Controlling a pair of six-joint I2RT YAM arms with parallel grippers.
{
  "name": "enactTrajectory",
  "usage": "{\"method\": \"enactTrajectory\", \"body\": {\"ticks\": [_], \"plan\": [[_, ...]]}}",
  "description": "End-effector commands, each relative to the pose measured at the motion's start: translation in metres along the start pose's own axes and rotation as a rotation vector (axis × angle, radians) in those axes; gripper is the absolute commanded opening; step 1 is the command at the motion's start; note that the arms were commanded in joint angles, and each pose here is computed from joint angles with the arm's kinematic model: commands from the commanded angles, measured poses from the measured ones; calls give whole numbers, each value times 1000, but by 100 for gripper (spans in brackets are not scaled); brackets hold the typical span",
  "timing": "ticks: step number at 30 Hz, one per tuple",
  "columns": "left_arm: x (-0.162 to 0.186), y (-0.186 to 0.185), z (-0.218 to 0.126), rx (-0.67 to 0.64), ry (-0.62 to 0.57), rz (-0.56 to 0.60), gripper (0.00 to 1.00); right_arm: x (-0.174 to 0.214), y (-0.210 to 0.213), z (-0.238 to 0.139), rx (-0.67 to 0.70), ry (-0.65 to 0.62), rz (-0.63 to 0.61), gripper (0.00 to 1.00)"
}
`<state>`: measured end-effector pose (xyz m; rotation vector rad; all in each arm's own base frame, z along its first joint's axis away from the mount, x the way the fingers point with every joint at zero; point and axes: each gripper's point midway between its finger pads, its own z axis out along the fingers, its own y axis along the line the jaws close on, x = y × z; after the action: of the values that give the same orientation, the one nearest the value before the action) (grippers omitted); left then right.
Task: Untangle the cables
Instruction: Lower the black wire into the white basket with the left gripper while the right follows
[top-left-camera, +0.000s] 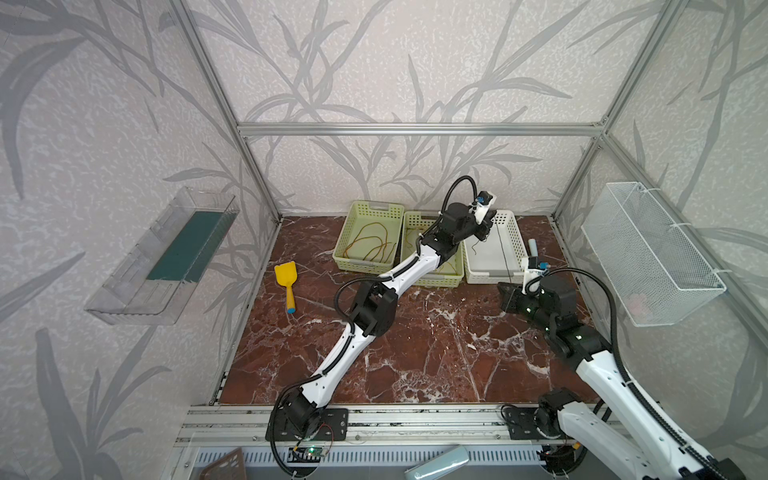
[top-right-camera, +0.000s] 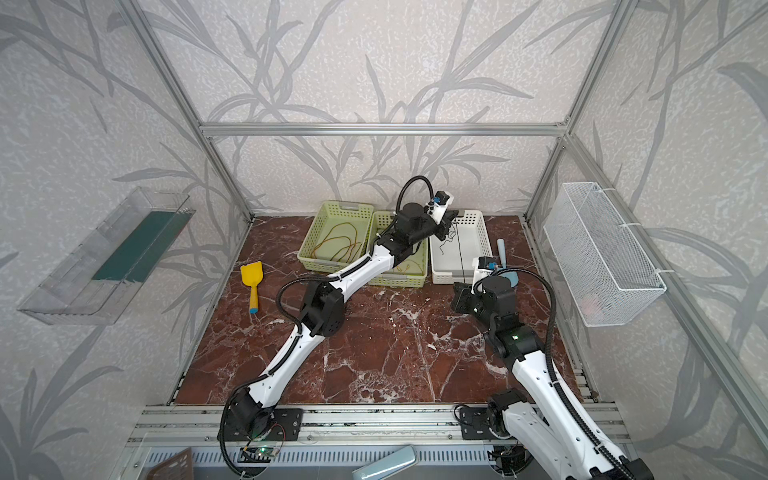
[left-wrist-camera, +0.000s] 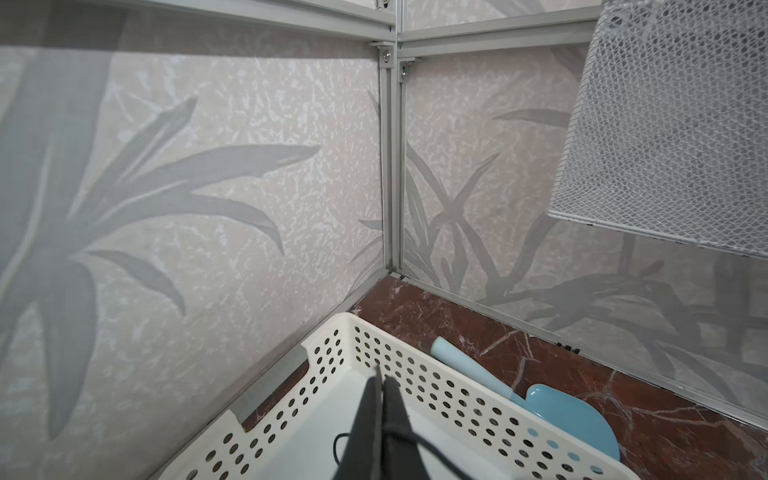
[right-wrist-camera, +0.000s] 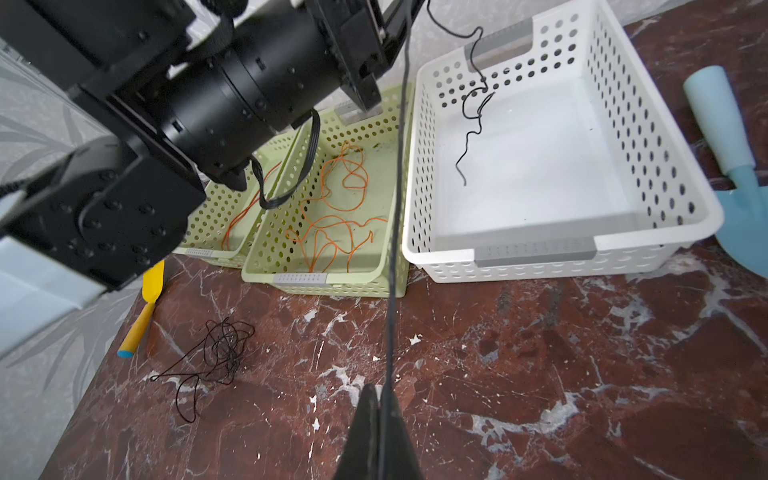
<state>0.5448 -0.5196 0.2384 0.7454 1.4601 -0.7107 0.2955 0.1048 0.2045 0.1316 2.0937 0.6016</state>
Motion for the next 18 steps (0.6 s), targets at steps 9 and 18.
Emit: {"method": "enactTrajectory", "body": {"ticks": [9,18], "plan": [[-2,36,-9,-152,41,-45,99,-34,0,30,-30,40,34,0],[-9,48,-46,-141,162,-44,99,-80,-12,61,4,33,43,0]]}}
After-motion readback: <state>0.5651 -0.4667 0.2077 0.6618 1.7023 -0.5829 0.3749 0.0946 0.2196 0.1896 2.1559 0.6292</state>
